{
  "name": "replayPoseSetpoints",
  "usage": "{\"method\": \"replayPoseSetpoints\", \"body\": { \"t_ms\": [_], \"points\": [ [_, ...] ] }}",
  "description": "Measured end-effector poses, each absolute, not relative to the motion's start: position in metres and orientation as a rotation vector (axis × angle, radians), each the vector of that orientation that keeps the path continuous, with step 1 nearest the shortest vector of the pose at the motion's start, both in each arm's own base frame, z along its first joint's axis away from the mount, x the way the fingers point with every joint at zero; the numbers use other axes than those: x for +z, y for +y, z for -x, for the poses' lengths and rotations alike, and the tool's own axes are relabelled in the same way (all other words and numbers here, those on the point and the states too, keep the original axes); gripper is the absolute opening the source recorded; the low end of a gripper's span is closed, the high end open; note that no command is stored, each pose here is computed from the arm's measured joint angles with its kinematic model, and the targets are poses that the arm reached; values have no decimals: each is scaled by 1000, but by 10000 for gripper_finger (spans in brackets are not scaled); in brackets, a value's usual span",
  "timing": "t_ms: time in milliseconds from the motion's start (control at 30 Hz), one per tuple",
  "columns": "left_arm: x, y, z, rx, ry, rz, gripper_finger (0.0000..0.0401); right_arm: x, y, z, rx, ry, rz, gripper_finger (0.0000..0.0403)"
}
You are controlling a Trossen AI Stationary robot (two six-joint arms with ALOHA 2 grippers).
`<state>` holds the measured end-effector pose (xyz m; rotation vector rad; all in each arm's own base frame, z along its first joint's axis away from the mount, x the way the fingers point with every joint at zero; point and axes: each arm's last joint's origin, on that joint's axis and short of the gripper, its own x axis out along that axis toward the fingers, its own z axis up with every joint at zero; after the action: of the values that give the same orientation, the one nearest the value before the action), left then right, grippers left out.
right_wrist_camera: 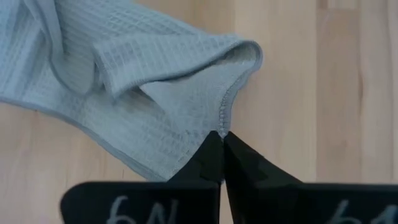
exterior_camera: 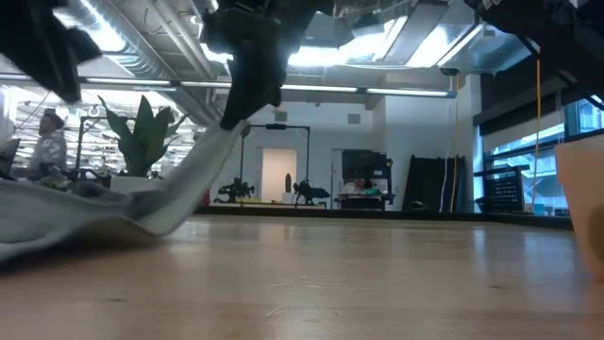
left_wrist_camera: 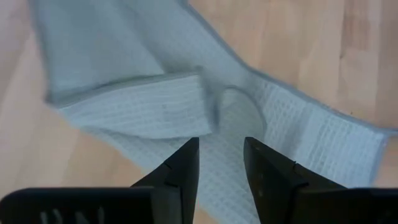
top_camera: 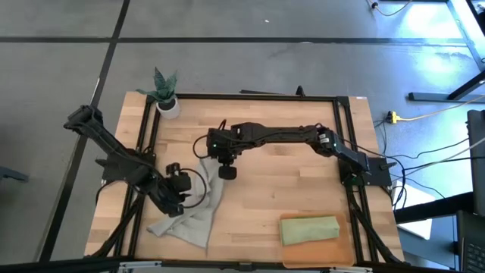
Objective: Roll microfiber towels into tight, uniform cylinder then place into a basket
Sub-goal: Fold the gray microfiber cloth
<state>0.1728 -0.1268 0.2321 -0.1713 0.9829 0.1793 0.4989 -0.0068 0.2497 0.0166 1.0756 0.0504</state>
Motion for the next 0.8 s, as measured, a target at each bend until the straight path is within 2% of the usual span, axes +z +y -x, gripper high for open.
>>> {"method": "replayPoseSetpoints", "body": {
  "t_ms": [133, 333, 667, 800],
  "points": [
    [205, -124, -176, 163, 891, 131, 116, 250, -11, -498, 31, 1085, -42, 7],
    [182, -112, -183, 185, 799, 195, 115, 250, -11, -498, 31, 1083, -41, 7],
    [159, -111, -193, 141, 830, 124, 115, 250, -17, -498, 13, 1081, -60, 7],
    [147, -111, -196, 187, 859, 59, 115, 250, -18, -498, 6, 1079, -69, 7]
  ]
}}
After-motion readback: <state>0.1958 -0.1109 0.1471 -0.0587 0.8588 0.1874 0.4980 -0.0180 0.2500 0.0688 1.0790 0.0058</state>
